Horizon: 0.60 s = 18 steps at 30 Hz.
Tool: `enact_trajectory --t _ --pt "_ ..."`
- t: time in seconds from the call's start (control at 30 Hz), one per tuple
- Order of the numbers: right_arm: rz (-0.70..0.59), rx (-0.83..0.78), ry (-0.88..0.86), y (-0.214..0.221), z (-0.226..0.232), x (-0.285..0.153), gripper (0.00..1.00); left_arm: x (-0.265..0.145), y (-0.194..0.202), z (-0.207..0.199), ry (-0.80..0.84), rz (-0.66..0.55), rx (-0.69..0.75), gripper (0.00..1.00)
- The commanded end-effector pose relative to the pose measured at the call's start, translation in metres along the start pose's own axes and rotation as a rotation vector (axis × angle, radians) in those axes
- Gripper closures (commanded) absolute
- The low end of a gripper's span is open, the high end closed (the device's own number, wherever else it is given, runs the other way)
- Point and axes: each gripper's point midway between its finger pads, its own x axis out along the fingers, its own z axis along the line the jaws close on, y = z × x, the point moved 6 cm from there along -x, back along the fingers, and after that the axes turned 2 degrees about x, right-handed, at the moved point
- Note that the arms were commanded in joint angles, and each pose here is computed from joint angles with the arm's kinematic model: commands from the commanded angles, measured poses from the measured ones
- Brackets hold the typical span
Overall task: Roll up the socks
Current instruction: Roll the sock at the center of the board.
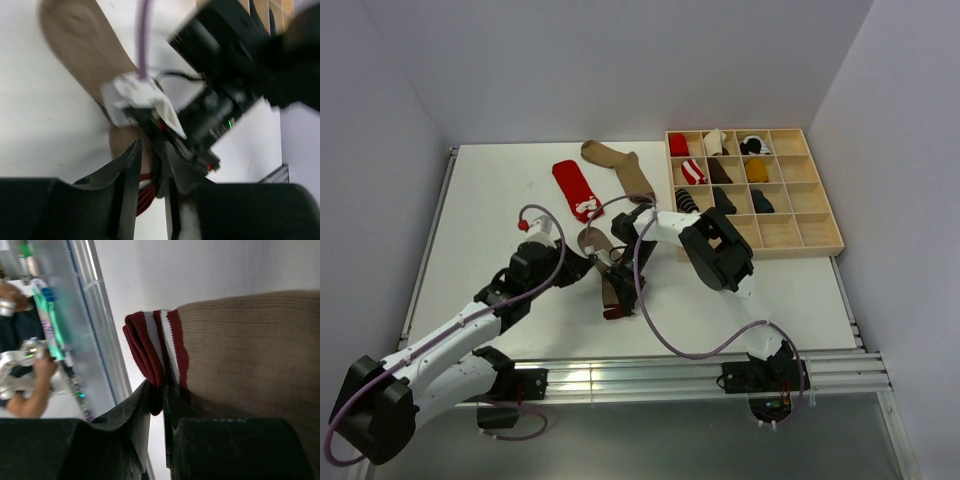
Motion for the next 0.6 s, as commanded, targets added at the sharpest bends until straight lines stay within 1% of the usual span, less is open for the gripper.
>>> enact_trajectory --t 0.0,0.07,0.1,0.17,0.2,0.23,0.3,0.37,0.43,0.47,0.5,0.57 --pt "-0.007 0.062 -0.101 -0.006 0.01 -0.01 0.81 0.005 0.01 -0.011 0.122 -0.084 0.047 0.71" --pt "0.002 0.101 -0.114 -0.005 0.003 -0.008 0.81 0.006 0.02 -0.011 0.154 -0.075 0.062 0.67" --pt "0.005 0.112 -0.122 -0.005 0.002 -0.01 0.8 0.008 0.03 -0.003 0.145 -0.055 0.069 0.67" --pt "0.01 0.143 -0.134 -0.004 -0.005 -0.008 0.81 0.009 0.036 -0.008 0.198 -0.063 0.097 0.65" --pt "0.009 0.149 -0.144 -0.005 -0.006 -0.009 0.81 0.011 0.045 -0.001 0.185 -0.045 0.107 0.64" --pt "0.009 0.172 -0.151 -0.003 -0.011 -0.009 0.81 0.011 0.048 -0.006 0.222 -0.051 0.118 0.64" --pt "0.008 0.185 -0.168 -0.002 -0.013 -0.012 0.81 0.013 0.057 -0.001 0.228 -0.032 0.143 0.63" --pt "0.01 0.201 -0.179 0.0 -0.016 -0.012 0.81 0.014 0.061 -0.006 0.268 -0.035 0.172 0.61" --pt "0.01 0.2 -0.186 0.0 -0.016 -0.014 0.82 0.015 0.072 -0.005 0.288 0.009 0.192 0.6" --pt "0.006 0.202 -0.187 0.0 -0.016 -0.015 0.82 0.016 0.072 -0.007 0.302 0.003 0.2 0.6" --pt "0.003 0.202 -0.184 0.0 -0.017 -0.016 0.82 0.019 0.077 -0.003 0.289 0.021 0.205 0.6" --pt "0.005 0.208 -0.179 0.0 -0.018 -0.017 0.82 0.02 0.082 -0.005 0.317 0.037 0.217 0.59"
